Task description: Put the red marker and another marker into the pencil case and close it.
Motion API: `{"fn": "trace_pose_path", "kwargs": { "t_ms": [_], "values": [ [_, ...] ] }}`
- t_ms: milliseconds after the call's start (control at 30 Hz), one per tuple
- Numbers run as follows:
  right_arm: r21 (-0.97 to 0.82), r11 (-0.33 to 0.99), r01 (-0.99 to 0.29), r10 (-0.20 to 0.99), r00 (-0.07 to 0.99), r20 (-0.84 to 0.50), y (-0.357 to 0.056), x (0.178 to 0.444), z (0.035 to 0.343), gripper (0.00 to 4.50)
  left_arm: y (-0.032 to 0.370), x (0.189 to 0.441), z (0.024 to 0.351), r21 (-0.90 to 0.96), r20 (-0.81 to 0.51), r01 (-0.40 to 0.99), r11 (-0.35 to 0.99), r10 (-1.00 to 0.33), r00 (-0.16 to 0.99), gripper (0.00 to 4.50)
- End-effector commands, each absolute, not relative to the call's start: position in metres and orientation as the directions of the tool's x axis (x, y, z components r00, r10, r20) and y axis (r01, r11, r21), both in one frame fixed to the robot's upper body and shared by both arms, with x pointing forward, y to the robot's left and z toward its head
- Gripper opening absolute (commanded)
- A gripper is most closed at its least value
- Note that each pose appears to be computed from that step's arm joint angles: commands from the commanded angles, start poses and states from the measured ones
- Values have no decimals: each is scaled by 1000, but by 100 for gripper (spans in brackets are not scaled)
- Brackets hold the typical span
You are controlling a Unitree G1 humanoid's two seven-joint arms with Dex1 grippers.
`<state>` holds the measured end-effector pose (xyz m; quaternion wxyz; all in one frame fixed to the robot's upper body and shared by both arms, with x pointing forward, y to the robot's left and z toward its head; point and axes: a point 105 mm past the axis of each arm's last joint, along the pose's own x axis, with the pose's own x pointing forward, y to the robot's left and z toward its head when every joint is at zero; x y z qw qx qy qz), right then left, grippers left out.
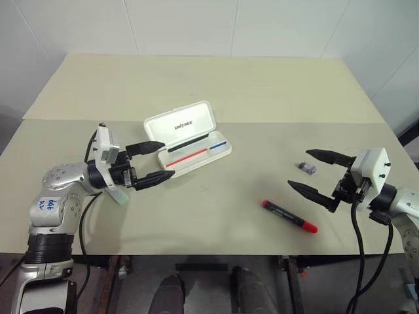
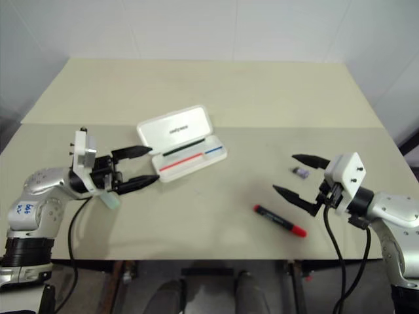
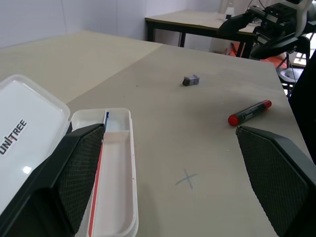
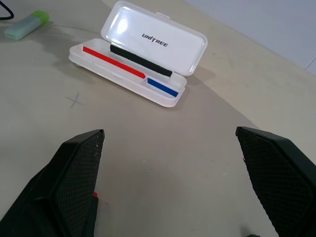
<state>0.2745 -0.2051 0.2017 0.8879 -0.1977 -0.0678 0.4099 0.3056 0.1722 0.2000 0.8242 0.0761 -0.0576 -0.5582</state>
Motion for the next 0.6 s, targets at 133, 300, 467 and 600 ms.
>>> {"fn": "trace_pose_path", "kwargs": {
  "t_ms": [133,300,467,600],
  "values": [
    [-460,540,-704,783,621,-31,-197,271,214,450,163,305,204,245,-10,912,328,-940,341,446],
    [-459,534,-710,793,609,-21,-189,271,217,450,154,309,195,250,-31,919,306,-946,323,446],
    [-474,504,-722,816,577,-10,-177,273,222,450,158,312,189,264,-55,906,333,-932,358,406],
    [-473,477,-740,844,536,13,-162,273,224,450,164,317,178,247,-112,899,361,-911,396,278]
  ]
}}
